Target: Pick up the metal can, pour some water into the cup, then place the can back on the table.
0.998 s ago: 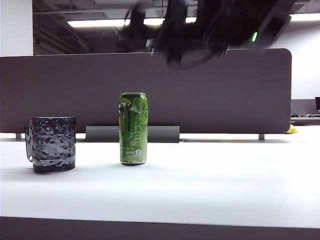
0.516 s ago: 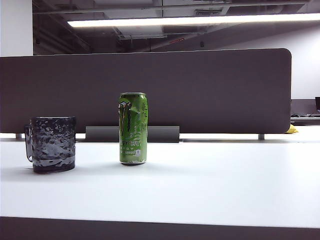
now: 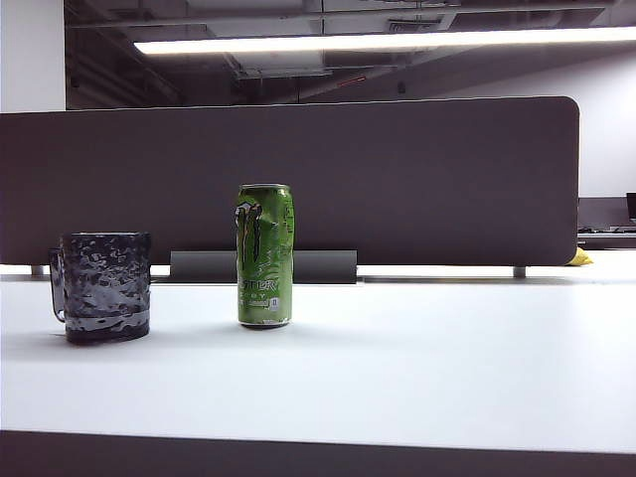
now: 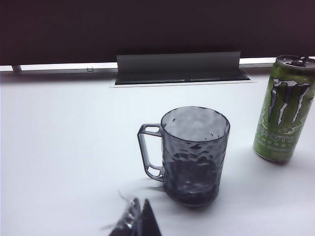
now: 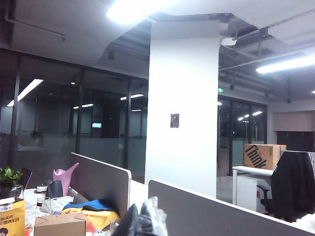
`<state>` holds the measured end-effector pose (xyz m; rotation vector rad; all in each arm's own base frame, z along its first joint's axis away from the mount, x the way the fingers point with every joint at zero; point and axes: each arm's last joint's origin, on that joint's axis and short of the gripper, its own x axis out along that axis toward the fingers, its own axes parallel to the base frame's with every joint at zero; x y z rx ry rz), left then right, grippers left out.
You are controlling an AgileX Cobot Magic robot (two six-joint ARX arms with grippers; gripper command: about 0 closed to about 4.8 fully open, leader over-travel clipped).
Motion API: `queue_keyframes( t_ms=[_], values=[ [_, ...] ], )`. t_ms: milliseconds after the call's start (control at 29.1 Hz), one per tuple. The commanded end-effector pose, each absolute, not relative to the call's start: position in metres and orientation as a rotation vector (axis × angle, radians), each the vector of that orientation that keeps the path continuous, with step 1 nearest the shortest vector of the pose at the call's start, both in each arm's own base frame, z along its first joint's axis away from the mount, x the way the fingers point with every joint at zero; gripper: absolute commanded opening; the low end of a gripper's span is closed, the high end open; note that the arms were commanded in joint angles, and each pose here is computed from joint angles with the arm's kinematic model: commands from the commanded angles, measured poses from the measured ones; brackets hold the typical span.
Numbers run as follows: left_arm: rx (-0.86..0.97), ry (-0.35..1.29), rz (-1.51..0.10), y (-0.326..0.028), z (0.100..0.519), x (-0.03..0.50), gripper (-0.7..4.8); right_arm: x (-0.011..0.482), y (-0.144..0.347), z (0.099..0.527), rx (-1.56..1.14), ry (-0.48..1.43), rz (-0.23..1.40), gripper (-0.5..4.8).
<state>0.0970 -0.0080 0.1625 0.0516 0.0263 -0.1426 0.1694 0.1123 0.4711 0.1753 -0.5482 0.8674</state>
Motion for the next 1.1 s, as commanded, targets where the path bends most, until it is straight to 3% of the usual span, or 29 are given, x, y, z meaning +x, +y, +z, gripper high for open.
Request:
queue_keyframes(
  t_ms=[34, 344, 482, 585, 688, 826, 998, 1101],
  values=[
    [0.052, 0.013, -0.138, -0.008, 0.164, 0.097, -0.05, 0.169, 0.112, 0.472, 0.118, -0.581, 0.844, -0.01],
    [0.052, 0.013, -0.138, -0.008, 0.164, 0.097, -0.05, 0.150, 0.087, 0.472, 0.023, -0.489, 0.714, -0.01],
    [0.052, 0.013, -0.138, -0.008, 0.164, 0.097, -0.05, 0.132, 0.060, 0.476, -0.091, -0.500, 0.566, 0.00],
    [0.052, 0.014, -0.139, -0.008, 0.164, 0.097, -0.05, 0.126, 0.037, 0.462, -0.190, -0.350, 0.399, -0.01],
    [0.052, 0.014, -0.139, -0.008, 0.164, 0.097, -0.05, 0.125, 0.015, 0.428, -0.155, -0.211, 0.242, 0.00],
    [0.052, 0.013, -0.139, -0.008, 0.164, 0.097, -0.05, 0.118, 0.003, 0.345, -0.110, -0.168, 0.075, -0.01],
    [0.052, 0.014, -0.139, -0.008, 0.164, 0.097, -0.05, 0.103, -0.003, 0.243, 0.030, -0.181, 0.002, -0.01],
    [0.052, 0.013, -0.139, -0.008, 0.164, 0.097, -0.05, 0.100, -0.002, 0.211, 0.091, -0.143, 0.038, 0.00]
  ],
)
